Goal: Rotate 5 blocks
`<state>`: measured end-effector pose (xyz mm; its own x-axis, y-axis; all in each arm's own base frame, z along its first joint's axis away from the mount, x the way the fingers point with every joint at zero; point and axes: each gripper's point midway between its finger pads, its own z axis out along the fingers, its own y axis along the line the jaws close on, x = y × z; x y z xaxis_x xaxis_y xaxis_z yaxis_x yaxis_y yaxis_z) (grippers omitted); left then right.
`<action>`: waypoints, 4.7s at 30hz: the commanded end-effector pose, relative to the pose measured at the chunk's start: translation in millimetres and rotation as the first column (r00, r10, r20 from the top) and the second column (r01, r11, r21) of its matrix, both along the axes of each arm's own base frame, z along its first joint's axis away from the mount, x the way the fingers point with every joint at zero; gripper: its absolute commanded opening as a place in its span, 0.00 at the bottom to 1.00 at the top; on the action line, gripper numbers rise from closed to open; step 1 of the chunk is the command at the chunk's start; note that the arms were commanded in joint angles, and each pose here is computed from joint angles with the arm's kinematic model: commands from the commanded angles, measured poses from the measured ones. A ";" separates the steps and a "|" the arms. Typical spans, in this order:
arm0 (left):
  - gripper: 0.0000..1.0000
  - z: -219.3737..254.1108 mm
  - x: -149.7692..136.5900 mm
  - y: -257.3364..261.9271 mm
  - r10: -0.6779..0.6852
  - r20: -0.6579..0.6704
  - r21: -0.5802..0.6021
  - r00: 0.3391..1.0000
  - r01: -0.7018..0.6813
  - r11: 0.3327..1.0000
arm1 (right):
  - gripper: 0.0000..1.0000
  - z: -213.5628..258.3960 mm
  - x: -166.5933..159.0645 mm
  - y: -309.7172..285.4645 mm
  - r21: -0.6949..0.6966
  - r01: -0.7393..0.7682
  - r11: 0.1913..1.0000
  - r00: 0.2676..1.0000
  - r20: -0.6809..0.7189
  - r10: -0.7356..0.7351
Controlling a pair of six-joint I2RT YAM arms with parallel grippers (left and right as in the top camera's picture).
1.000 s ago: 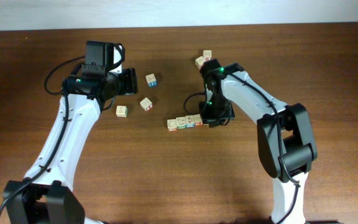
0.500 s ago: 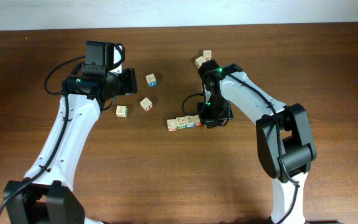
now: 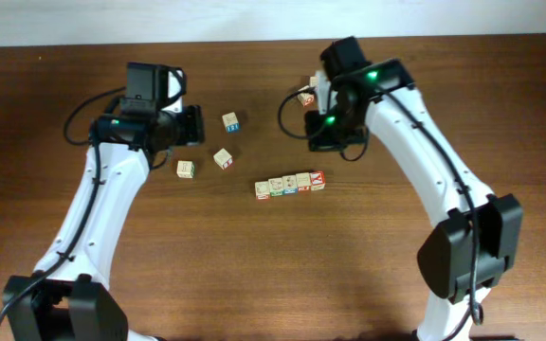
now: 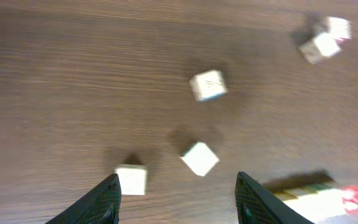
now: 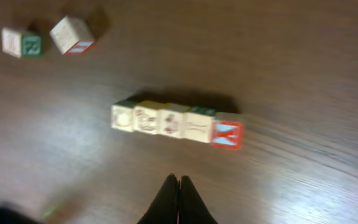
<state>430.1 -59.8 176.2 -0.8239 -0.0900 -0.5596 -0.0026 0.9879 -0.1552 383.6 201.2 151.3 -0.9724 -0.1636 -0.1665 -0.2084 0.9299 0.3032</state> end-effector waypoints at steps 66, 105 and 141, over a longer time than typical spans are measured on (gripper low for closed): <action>0.63 -4.4 -3.7 90.6 0.194 -0.052 -0.069 0.980 -0.197 0.978 | 0.05 10.3 7.6 73.2 -0.010 0.042 0.999 0.994 0.098 -0.041; 0.00 -159.4 -74.0 -104.9 -0.172 -0.286 -0.436 0.943 0.032 0.899 | 0.04 -111.6 7.6 -88.2 0.260 0.137 0.956 0.987 -0.121 -0.109; 0.00 -170.9 -81.1 -120.0 -0.234 -0.312 -0.498 0.921 0.052 0.866 | 0.04 -147.4 -10.1 -50.3 0.237 0.044 0.970 0.993 -0.117 -0.016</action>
